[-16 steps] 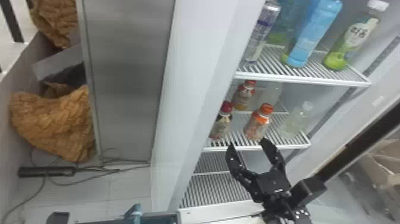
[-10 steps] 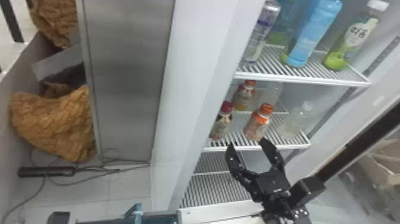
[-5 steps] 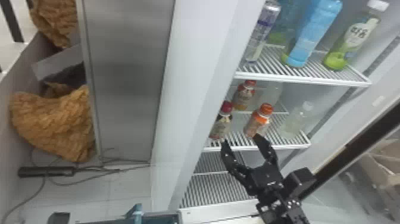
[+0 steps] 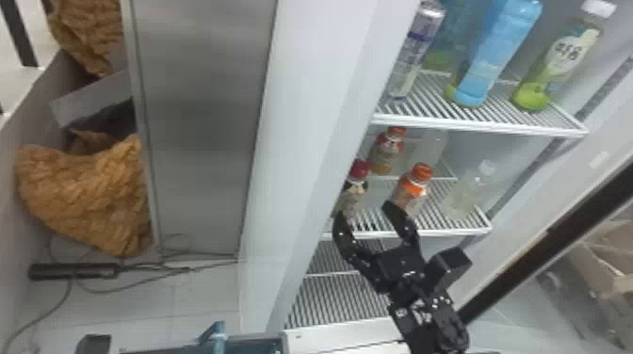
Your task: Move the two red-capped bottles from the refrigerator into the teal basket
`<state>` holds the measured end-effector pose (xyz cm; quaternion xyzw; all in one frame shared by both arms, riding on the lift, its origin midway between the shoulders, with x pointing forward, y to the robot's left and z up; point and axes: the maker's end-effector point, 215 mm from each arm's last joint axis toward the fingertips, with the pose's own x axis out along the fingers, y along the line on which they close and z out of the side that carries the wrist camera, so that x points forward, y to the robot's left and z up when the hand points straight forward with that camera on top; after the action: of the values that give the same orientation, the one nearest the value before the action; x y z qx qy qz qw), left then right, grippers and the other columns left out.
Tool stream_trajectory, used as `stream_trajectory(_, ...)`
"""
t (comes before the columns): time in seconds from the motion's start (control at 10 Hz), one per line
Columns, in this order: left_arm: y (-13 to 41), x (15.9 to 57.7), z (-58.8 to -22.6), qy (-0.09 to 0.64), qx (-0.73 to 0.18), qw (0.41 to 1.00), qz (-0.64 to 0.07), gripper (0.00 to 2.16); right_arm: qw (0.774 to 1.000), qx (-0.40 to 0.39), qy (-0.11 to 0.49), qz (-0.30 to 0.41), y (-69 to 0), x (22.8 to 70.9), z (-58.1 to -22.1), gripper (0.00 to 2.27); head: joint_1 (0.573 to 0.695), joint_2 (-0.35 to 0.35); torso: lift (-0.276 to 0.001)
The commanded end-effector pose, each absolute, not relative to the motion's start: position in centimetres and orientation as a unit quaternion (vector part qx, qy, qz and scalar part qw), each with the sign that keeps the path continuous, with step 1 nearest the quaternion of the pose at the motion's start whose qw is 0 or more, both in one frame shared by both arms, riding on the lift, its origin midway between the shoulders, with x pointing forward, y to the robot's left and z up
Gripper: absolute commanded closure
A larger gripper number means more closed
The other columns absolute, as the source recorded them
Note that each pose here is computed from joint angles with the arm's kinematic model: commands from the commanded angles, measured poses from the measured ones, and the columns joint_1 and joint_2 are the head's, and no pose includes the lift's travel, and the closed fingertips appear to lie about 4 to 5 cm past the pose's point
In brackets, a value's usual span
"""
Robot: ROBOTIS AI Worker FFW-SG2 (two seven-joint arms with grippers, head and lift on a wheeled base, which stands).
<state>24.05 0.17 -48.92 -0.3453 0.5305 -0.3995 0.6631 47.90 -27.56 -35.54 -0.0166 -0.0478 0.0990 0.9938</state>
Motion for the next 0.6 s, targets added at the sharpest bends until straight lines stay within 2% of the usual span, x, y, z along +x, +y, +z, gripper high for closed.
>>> stream_trajectory(0.0,0.2,24.1,-49.0,0.53,-0.347,0.663,-0.399,1.17,0.994,-0.021,-0.046,0.101,-27.3,48.8,-35.8,0.1,0.695,-0.35,-0.224)
stream_trajectory(0.5,-0.1,24.4,-48.8,0.527,-0.347,0.663,-0.402,1.17,0.993,-0.028,-0.042,0.104,-26.6,51.1,-36.5,0.11,0.695,-0.35,-0.224)
